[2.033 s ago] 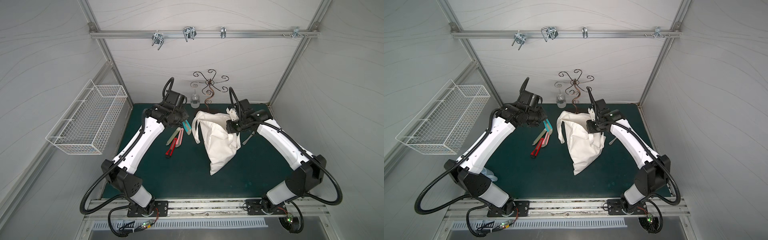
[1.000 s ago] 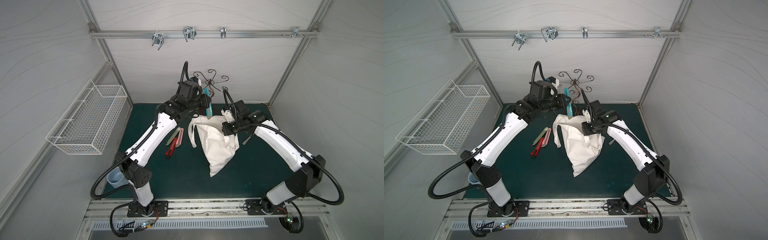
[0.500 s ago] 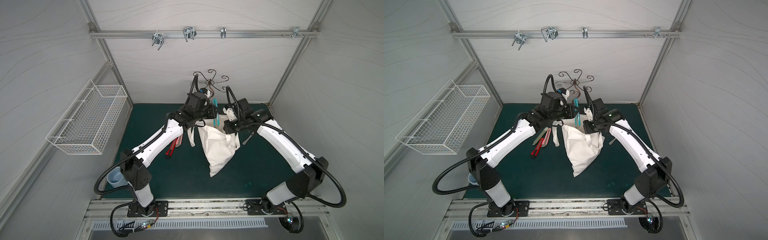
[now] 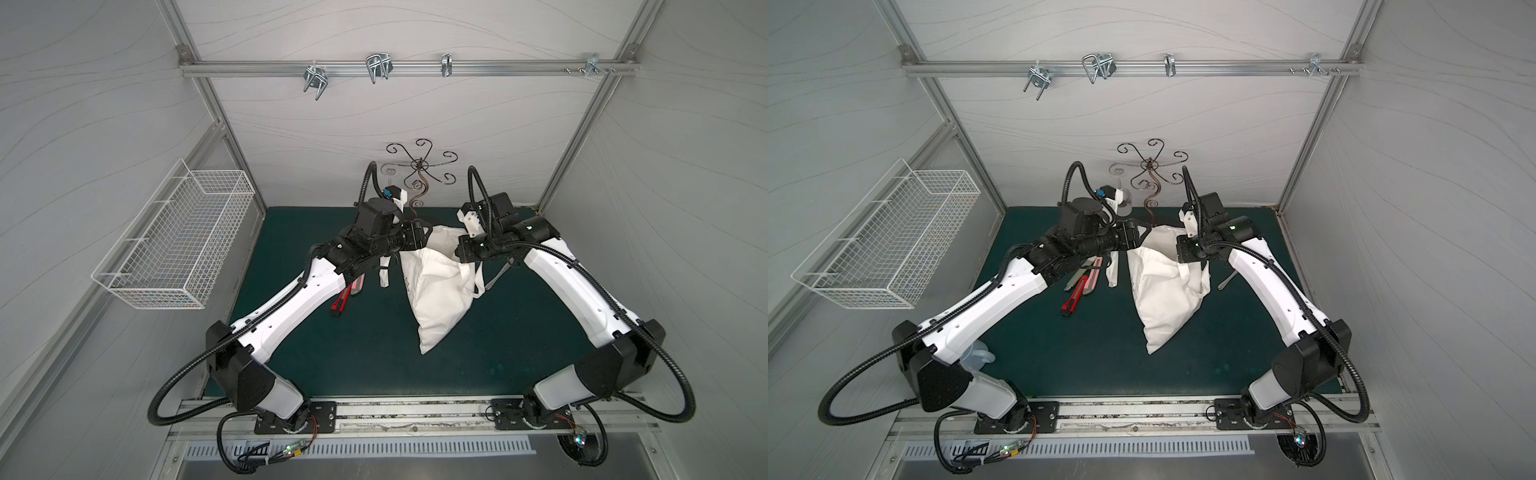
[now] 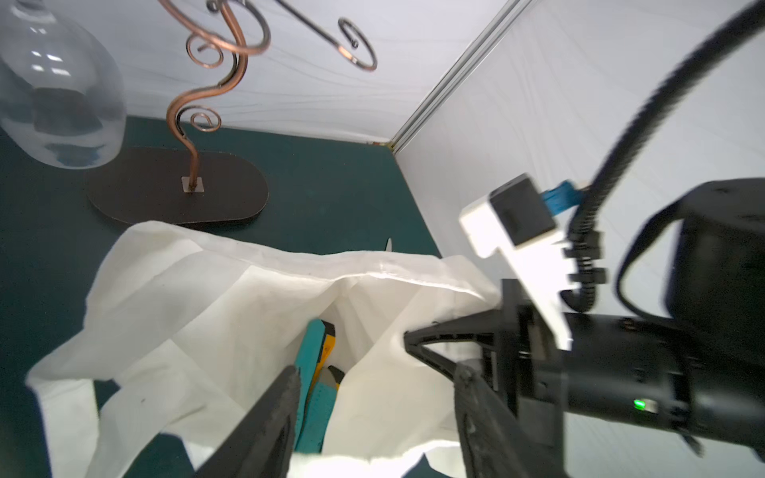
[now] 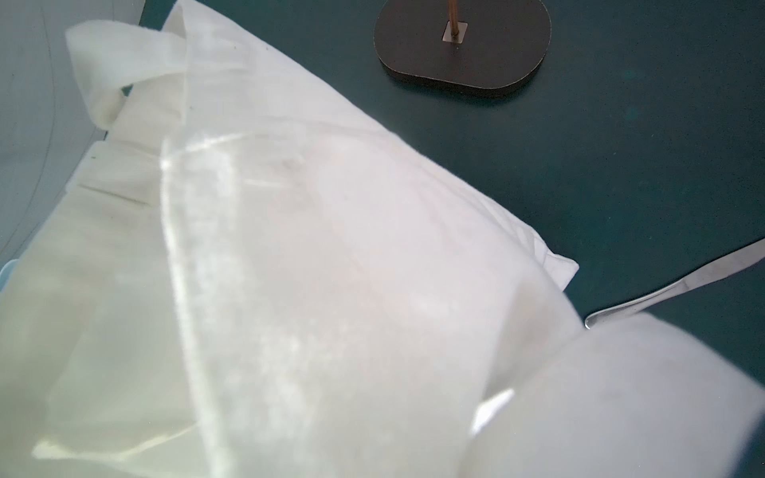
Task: Place the art knife into the pouch
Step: Place the utility knife in the pouch, then pick up the utility knife at the center of the board.
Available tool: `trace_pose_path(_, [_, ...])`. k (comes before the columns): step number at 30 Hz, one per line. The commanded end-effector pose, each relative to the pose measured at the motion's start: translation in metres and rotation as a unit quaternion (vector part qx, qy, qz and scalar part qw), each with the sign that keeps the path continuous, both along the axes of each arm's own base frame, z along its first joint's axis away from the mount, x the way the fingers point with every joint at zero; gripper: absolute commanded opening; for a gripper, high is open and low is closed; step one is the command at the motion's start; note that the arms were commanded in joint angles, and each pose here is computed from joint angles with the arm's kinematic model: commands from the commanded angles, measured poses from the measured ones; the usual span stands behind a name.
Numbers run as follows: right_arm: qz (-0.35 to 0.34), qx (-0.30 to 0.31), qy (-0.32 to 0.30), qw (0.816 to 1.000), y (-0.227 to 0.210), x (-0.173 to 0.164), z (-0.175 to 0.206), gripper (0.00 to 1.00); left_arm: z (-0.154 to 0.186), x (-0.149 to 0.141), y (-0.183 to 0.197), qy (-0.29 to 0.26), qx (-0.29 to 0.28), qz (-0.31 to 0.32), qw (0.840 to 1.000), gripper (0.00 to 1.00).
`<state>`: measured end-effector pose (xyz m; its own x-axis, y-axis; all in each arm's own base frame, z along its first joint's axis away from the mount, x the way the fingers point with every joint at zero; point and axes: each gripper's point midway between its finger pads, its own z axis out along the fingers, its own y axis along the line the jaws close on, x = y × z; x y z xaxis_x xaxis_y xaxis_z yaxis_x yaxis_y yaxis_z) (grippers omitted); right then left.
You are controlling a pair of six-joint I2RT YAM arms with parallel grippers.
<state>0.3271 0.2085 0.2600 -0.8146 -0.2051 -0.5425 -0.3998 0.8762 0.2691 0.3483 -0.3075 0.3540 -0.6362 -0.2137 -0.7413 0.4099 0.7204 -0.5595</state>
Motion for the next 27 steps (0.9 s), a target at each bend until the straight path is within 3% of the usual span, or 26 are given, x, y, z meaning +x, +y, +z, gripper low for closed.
trace_pose_path(1, [0.008,0.010,-0.013,1.000,-0.002,-0.003,0.009,0.00,0.024,-0.005,0.023,-0.030,0.006,0.035,0.999,0.65])
trace_pose_path(7, [0.004,0.008,-0.019,1.000,-0.005,-0.003,0.011,0.00,-0.001,0.000,0.092,0.024,0.085,0.138,0.986,0.70])
trace_pose_path(11, [0.005,0.011,-0.018,1.000,-0.005,-0.005,0.011,0.00,-0.045,0.003,0.148,0.103,0.147,0.184,0.966,0.72])
trace_pose_path(14, [0.007,0.015,-0.017,1.000,-0.003,-0.005,0.010,0.00,-0.083,0.005,0.184,0.132,0.194,0.200,0.951,0.80])
trace_pose_path(17, [0.007,0.018,-0.015,1.000,-0.002,-0.005,0.007,0.00,-0.126,0.010,0.208,0.174,0.220,0.203,0.938,0.82])
trace_pose_path(21, [0.009,0.020,-0.012,1.000,-0.001,-0.005,0.004,0.00,-0.166,0.028,0.208,0.197,0.272,0.167,0.927,0.81])
trace_pose_path(27, [0.008,0.023,-0.006,1.000,-0.002,-0.004,-0.001,0.00,-0.206,0.066,0.185,0.217,0.284,0.120,0.926,0.77])
